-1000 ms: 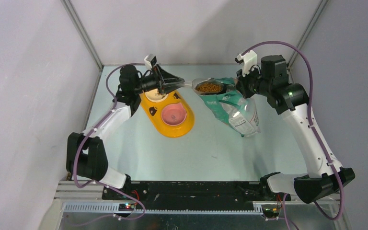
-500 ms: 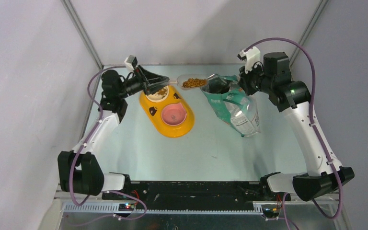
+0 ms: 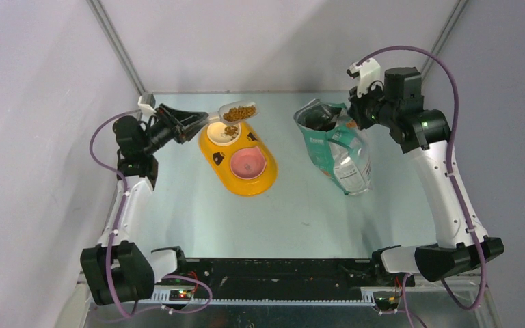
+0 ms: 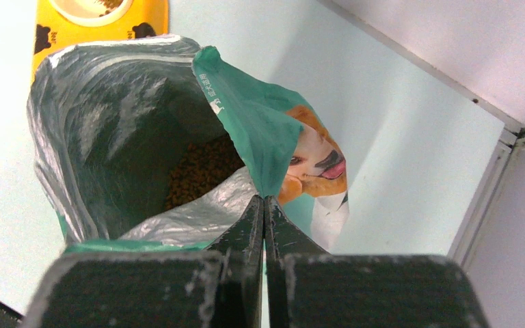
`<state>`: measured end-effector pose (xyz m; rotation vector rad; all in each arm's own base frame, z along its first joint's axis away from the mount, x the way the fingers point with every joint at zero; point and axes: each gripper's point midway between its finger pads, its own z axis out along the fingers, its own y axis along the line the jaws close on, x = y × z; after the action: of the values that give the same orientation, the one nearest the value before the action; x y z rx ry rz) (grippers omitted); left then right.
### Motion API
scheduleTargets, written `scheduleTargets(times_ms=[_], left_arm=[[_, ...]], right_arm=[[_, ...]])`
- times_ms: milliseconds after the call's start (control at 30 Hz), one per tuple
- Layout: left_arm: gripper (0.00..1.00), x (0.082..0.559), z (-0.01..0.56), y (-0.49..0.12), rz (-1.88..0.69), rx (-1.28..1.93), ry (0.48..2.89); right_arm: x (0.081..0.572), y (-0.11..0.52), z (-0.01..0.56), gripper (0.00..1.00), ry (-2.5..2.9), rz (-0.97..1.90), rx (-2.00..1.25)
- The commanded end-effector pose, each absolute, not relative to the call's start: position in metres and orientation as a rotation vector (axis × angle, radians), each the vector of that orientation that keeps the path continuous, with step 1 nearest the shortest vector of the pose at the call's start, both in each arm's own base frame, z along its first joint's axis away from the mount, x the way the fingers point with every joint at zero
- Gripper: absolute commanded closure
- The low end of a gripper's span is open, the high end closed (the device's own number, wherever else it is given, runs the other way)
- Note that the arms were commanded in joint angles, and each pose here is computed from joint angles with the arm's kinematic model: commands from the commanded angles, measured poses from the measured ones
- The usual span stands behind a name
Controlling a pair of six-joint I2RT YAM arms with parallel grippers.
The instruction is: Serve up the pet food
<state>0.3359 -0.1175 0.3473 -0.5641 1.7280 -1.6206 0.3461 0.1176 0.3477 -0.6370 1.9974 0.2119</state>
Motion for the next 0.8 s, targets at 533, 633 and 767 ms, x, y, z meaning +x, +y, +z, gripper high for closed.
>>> scheduleTargets(times_ms=[533, 633, 767], left_arm=[[1.0, 0.349, 0.241, -0.06, -1.031, -0.573, 1.906], [1.0, 0.353, 0.231, -0.059, -1.008, -0.57, 1.942], [1.0, 0.358, 0.215, -0.069, -0.97, -0.512, 2.015]], right_arm=[[0.328, 0.074, 0.39, 1.0, 1.907, 0.2, -0.455], [0.327, 0.071, 0.391, 1.0, 1.903, 0.199, -0.446], [0.327, 0.07, 0.392, 1.0, 1.897, 0.208, -0.437]])
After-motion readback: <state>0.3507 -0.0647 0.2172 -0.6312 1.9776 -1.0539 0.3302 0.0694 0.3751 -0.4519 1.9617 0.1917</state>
